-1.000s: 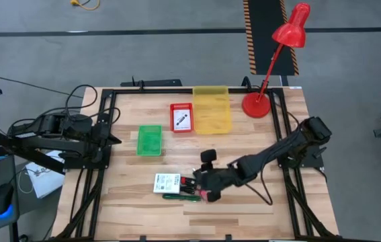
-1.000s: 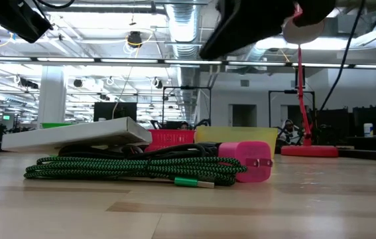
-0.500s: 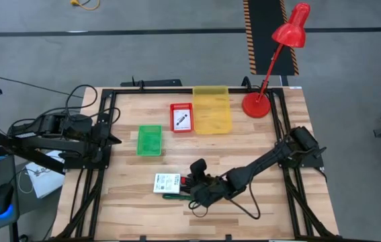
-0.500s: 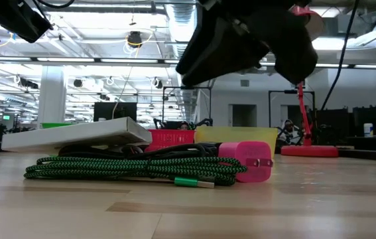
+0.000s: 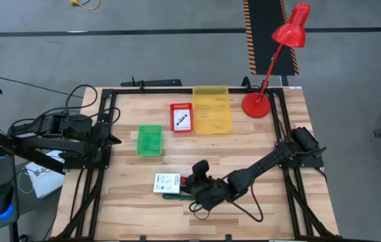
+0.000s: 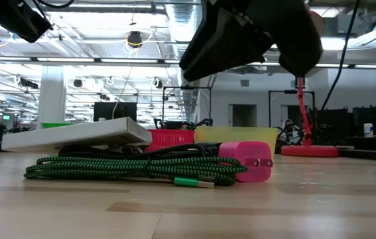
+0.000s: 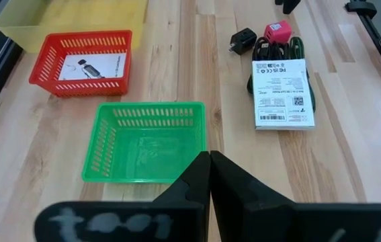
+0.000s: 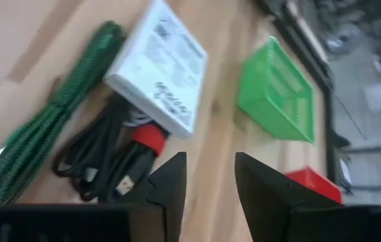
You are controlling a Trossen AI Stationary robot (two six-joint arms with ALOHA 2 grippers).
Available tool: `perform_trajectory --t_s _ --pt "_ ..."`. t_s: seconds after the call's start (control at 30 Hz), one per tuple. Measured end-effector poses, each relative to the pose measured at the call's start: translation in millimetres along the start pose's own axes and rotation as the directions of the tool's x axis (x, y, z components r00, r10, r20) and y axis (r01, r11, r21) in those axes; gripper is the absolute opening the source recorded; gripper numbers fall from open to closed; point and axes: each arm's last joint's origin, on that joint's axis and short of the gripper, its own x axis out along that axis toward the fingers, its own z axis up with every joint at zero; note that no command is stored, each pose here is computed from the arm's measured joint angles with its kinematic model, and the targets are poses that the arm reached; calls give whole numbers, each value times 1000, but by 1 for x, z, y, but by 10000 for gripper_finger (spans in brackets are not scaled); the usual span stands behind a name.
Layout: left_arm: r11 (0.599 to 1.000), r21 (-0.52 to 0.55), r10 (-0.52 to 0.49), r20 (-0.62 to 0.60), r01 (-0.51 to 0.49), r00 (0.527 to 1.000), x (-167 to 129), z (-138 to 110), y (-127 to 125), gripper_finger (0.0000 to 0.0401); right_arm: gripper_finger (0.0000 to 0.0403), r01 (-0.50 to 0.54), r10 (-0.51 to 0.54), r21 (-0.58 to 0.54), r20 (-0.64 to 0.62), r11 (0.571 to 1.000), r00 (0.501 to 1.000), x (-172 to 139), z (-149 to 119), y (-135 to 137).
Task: Pick and place items into bin
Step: Put the card reader box into the red bin
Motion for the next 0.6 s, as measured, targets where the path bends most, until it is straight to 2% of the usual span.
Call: perform_trajectory --t_s 0.1,0.4,0.53,0.6 --pt "1000 3 0 0 0 1000 0 0 0 0 120 46 -46 23 -6 999 999 -4 1 3" --pt "1000 6 0 0 0 1000 0 0 0 0 120 94 -96 85 18 992 995 -20 7 21" --pt "1000 0 0 0 0 1000 0 0 0 0 120 92 -92 50 12 995 996 -18 5 37" --pt "1000 -1 0 0 0 1000 0 0 0 0 120 99 -102 80 27 992 994 -13 9 43"
